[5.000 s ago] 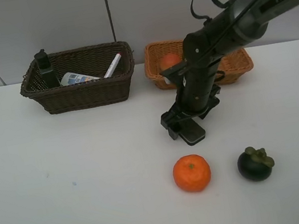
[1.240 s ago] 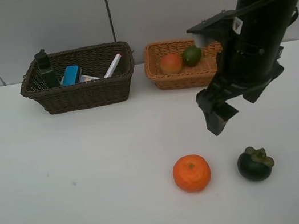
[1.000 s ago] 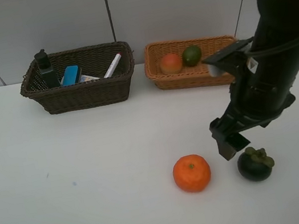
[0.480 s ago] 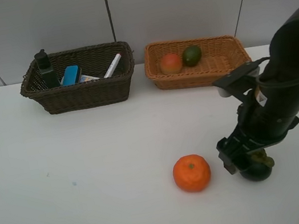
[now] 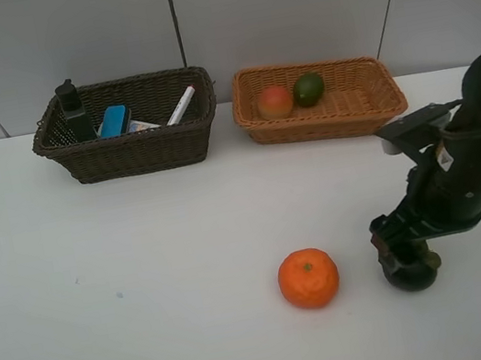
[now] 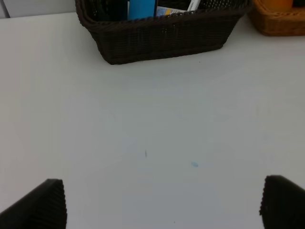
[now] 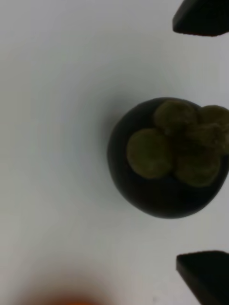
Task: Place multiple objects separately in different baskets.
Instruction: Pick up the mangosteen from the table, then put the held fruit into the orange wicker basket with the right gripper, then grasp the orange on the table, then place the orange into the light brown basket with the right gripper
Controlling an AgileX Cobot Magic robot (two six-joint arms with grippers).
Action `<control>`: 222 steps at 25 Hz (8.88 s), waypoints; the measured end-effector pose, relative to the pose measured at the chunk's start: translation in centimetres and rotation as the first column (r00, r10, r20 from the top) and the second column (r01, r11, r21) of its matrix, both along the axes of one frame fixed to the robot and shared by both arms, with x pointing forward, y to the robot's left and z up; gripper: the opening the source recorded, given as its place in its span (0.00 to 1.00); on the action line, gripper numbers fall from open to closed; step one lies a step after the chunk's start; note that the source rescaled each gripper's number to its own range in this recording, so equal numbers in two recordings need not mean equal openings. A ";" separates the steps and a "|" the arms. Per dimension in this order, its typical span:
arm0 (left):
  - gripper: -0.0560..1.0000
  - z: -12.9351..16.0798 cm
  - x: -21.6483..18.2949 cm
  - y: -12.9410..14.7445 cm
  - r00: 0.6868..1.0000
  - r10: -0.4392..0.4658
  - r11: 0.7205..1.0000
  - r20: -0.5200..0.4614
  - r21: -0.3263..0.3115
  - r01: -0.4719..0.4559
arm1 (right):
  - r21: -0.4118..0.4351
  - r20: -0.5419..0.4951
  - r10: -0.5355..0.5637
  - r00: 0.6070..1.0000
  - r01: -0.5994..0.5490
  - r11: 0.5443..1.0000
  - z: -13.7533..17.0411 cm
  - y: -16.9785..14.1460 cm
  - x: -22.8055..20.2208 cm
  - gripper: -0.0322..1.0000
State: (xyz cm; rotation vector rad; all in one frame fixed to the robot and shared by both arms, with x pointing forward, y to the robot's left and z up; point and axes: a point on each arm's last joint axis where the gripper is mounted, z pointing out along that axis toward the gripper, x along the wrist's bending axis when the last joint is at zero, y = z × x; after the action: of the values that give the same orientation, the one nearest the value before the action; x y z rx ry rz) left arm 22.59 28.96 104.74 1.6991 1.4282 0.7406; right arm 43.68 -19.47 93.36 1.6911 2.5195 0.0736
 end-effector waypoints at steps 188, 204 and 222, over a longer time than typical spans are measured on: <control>1.00 0.0 0.0 0.0 1.000 0.000 1.000 0.000 0.000 0.000 | 0.146 -0.084 0.087 0.993 -0.074 0.986 2.2 12.6 3.7 0.68; 1.00 0.0 0.0 0.0 1.000 0.000 1.000 0.000 0.000 0.000 | 0.150 0.219 -0.193 0.956 0.162 0.975 3.1 1.9 23.1 0.68; 1.00 0.0 0.0 0.0 1.000 0.000 1.000 0.000 0.000 0.000 | 0.145 0.231 -0.223 0.947 0.193 0.970 3.4 0.2 25.0 1.00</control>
State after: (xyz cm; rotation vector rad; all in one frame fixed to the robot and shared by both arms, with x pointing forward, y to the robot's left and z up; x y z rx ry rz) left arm 22.59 28.96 104.74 1.6991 1.4282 0.7406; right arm 68.65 -19.31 96.73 1.8532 2.1858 0.3991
